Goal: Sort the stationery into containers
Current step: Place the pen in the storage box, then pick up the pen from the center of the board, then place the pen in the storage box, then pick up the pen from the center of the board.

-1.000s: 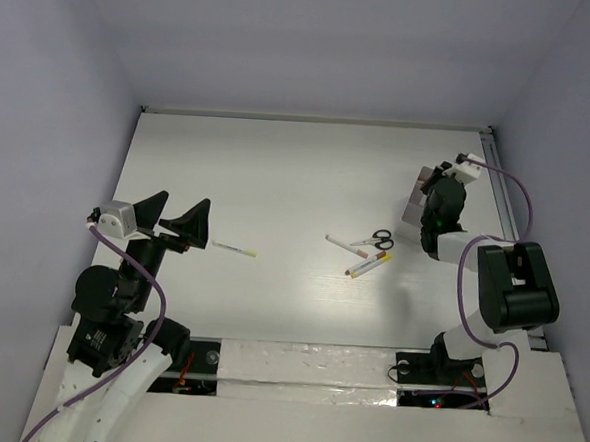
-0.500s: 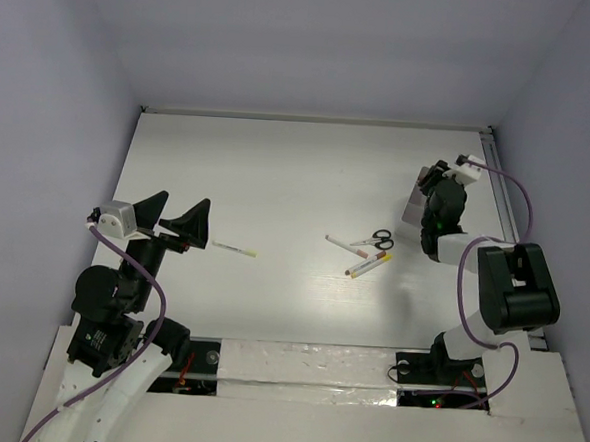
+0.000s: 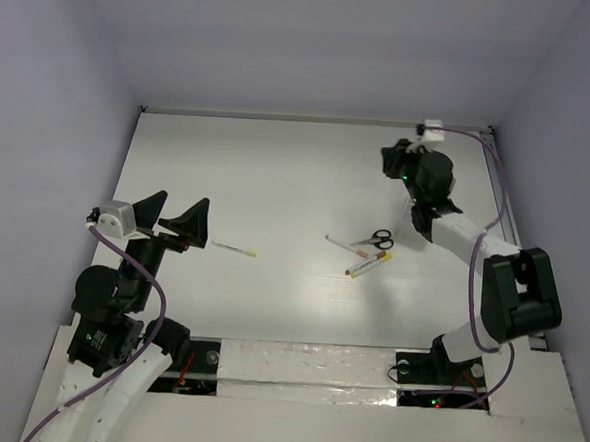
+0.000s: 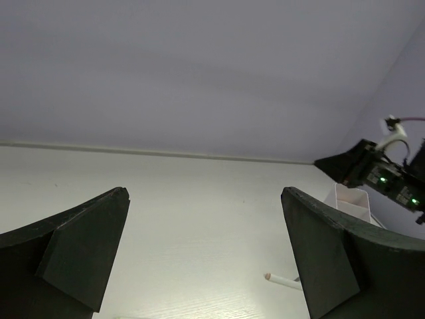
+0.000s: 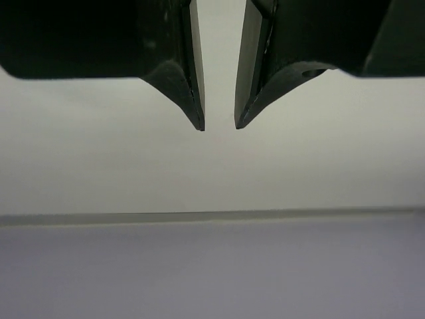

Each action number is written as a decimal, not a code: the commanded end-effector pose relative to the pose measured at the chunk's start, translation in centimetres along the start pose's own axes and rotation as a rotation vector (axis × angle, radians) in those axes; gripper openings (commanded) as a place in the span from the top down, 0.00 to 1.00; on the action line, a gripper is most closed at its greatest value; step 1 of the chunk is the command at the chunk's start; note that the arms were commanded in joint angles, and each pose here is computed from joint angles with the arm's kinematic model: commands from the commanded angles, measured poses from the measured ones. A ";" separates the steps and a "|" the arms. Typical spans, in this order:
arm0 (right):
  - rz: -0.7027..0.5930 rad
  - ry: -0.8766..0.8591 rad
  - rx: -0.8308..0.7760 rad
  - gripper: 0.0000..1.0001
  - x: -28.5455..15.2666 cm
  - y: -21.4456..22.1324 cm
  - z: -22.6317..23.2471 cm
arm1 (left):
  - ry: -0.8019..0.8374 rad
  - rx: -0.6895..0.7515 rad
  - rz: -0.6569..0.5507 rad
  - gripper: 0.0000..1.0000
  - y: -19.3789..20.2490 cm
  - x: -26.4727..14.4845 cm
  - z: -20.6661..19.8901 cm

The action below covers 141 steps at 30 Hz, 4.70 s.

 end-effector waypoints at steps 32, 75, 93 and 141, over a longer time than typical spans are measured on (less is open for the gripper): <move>0.799 -0.983 -0.729 0.41 -5.4 26.4 38.6 | -0.066 -0.010 -0.087 0.01 -1.6 -0.4 0.9; -0.404 0.365 -0.005 1.00 -4.3 -5.2 -2.5 | -0.027 -0.018 -0.080 0.01 -1.4 -0.5 0.4; -0.365 0.577 -0.009 1.00 -4.4 -0.2 -10.1 | -0.016 -0.017 -0.051 0.01 -0.8 0.0 0.2; 1.056 -0.321 -0.369 0.34 -5.8 17.5 10.6 | -0.009 -0.016 -0.043 0.01 -0.7 0.0 0.1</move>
Point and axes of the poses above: each gripper's point midway between its finger pads, its own x axis out along the fingers, its own z axis along the line the jaws close on, y = z × x, the point moved 5 cm from there along -x, back along the fingers
